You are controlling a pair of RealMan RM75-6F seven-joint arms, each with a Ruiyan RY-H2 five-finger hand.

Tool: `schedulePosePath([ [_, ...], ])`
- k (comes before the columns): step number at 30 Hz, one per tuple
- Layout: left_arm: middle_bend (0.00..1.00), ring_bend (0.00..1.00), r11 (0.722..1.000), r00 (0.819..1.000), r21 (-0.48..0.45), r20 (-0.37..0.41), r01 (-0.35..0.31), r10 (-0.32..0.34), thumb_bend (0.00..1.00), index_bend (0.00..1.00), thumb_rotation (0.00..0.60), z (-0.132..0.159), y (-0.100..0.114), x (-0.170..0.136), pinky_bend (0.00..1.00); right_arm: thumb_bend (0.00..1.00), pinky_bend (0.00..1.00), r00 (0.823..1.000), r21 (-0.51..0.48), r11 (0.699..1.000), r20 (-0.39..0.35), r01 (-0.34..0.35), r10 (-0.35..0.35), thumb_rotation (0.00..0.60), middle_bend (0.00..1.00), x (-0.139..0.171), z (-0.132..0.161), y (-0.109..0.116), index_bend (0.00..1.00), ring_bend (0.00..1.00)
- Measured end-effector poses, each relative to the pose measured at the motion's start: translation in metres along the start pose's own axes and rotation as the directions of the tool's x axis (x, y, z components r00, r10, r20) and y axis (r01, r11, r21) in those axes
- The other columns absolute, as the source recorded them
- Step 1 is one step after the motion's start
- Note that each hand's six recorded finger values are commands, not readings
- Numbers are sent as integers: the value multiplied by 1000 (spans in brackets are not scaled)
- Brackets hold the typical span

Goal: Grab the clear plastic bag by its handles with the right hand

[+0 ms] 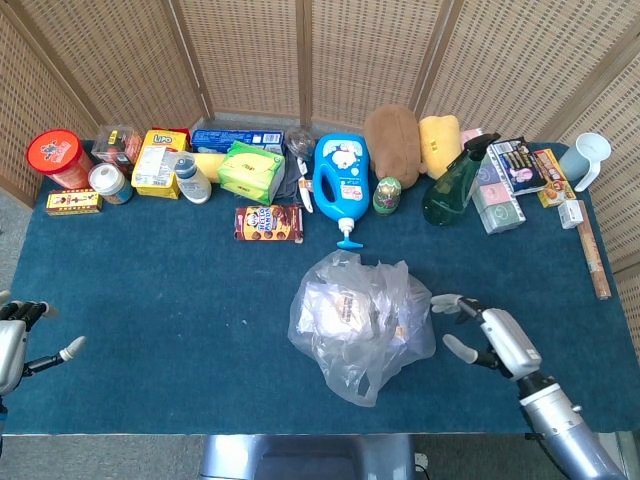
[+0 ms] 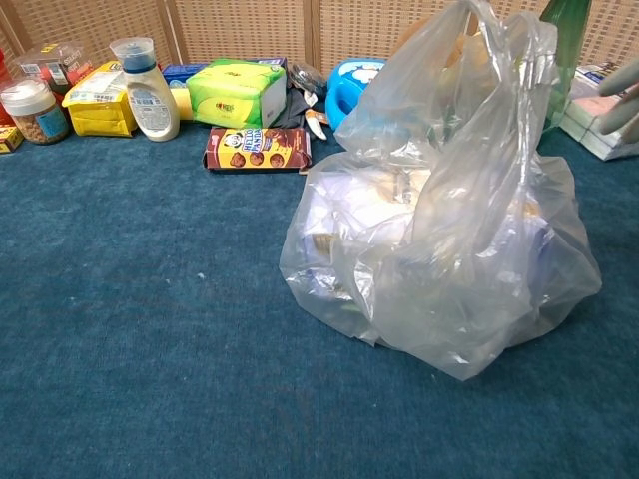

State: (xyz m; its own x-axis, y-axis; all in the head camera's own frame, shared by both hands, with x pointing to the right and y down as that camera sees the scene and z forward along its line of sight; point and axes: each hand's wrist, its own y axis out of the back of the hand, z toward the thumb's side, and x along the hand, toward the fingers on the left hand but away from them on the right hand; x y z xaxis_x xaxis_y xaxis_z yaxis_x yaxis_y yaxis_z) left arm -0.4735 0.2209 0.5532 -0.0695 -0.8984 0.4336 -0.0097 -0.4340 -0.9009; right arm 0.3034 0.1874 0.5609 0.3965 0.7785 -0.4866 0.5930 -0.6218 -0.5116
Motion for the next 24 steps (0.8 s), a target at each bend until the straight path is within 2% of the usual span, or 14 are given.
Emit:
schedulePosePath([
  [5, 419, 338, 1000, 1000, -5, 3, 10, -10, 113, 408, 0, -1, -5, 2, 147, 301, 365, 999, -5, 999, -31, -44, 44, 64, 323, -12, 14, -12, 248, 310],
  [13, 420, 338, 999, 999, -19, -13, 29, -30, 114, 408, 0, -9, -14, 4, 147, 298, 365, 995, -55, 996, -69, -73, 69, 63, 326, -28, 35, -25, 257, 309],
  [24, 419, 338, 998, 999, -36, -21, 43, -44, 114, 407, 0, -18, -23, 7, 147, 293, 365, 985, -186, 971, -105, -152, 134, 63, 332, -45, 69, -45, 272, 309],
])
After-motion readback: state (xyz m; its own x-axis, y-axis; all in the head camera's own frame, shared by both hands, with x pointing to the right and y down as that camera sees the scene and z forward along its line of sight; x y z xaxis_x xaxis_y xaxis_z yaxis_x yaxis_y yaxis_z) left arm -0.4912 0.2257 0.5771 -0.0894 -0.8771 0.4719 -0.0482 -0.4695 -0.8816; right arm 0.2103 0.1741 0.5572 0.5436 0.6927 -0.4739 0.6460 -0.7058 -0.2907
